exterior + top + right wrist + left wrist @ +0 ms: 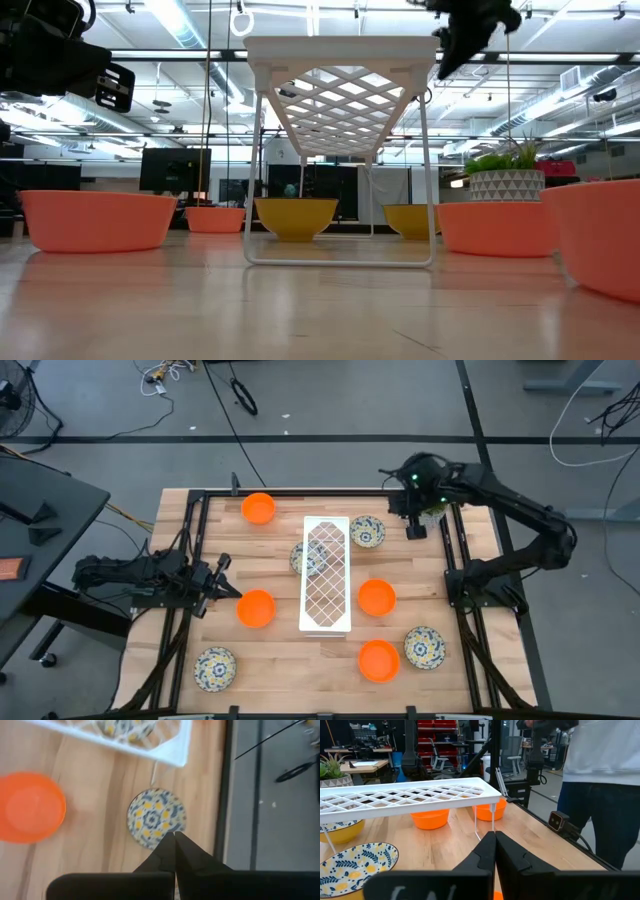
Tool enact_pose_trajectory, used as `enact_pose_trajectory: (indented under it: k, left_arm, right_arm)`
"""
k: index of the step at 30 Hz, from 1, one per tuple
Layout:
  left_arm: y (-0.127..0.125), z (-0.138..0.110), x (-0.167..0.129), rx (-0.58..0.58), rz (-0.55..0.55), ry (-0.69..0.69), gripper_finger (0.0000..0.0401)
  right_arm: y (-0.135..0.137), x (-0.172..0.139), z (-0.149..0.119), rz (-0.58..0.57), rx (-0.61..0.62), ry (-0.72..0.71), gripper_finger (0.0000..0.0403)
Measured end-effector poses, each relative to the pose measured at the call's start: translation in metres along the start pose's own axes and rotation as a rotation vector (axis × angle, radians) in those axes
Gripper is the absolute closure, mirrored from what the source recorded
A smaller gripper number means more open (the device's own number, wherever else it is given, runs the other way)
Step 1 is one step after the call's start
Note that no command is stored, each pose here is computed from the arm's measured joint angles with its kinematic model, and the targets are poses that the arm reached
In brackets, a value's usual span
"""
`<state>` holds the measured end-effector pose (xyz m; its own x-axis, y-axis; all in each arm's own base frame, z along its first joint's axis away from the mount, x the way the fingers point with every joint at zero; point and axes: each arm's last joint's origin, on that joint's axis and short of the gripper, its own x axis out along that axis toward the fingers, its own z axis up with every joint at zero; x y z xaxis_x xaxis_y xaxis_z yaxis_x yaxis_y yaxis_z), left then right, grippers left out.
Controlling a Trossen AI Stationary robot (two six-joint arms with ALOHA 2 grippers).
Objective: Pick & Place Mini bowls
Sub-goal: Put the yellow patterned bowl on the shelf
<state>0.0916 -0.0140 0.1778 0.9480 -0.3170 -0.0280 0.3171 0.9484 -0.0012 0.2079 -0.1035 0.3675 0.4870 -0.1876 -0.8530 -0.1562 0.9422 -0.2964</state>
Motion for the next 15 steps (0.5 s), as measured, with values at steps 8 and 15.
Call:
enact_pose_trajectory:
  k: [8, 15]
  left_arm:
    - [0.0, 0.0, 0.0, 0.0, 0.0, -0.001, 0.0387]
    - [0.0, 0.0, 0.0, 0.0, 0.0, 0.0, 0.0387]
  right_arm:
    - [0.009, 0.041, -0.014, 0.035, -0.069, 0.054, 0.0403]
    - [0.014, 0.065, -0.023, 0.035, -0.116, 0.053, 0.0403]
